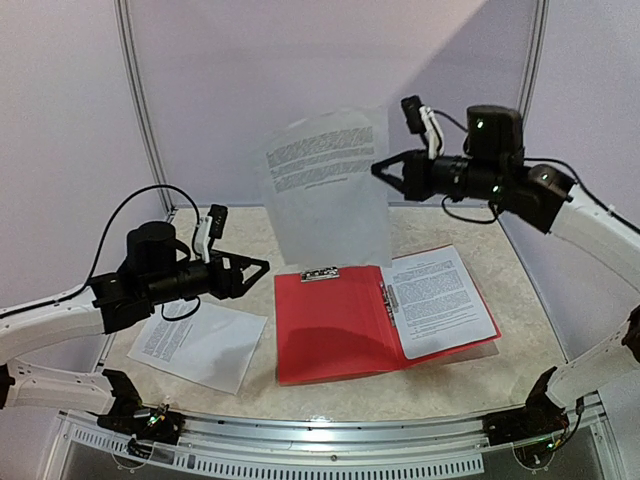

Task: Put the files into the folder
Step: Place the file in the spring clip on the folder.

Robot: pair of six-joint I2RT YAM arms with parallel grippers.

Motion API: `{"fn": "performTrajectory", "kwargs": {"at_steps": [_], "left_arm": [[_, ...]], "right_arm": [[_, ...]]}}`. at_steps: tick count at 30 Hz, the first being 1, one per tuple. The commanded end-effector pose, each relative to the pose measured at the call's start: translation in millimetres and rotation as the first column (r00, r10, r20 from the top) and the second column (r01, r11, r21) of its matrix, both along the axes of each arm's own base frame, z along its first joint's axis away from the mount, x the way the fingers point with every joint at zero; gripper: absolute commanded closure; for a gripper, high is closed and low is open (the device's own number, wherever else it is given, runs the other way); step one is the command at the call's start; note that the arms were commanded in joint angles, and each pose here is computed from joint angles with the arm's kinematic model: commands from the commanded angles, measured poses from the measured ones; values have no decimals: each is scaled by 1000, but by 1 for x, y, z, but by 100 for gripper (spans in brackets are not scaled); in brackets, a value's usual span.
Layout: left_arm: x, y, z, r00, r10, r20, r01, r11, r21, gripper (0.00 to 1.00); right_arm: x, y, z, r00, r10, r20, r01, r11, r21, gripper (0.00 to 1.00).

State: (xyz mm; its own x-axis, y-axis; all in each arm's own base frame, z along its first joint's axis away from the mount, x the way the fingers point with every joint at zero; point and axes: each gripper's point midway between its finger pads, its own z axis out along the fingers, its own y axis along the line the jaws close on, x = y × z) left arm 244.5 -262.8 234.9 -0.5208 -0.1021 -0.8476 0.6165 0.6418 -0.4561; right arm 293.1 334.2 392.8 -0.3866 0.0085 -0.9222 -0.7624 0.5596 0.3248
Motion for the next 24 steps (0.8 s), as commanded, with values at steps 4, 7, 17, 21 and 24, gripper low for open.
{"fn": "performTrajectory", "kwargs": {"at_steps": [4,7,17,21,24], "left_arm": [[13,6,-50,996,59,-65,-46,979,197,29],[14,3,-55,995,57,-82,-39,980,197,29],[14,-2,-65,993,39,-112,-14,978,209,29],[13,-4,-70,991,30,-128,-2,977,214,30],[10,-5,-76,988,23,-150,10,977,214,31]], "right_arm": [[-11,-68,-45,892,-133,-432,23,968,-250,100],[-13,-91,-51,847,-165,-505,26,962,-272,100],[-28,-134,-96,674,-258,-692,22,943,-331,100],[-32,-161,-144,618,-408,-672,37,869,-494,100],[-26,-199,-168,598,-589,-543,104,729,-676,100]]}}
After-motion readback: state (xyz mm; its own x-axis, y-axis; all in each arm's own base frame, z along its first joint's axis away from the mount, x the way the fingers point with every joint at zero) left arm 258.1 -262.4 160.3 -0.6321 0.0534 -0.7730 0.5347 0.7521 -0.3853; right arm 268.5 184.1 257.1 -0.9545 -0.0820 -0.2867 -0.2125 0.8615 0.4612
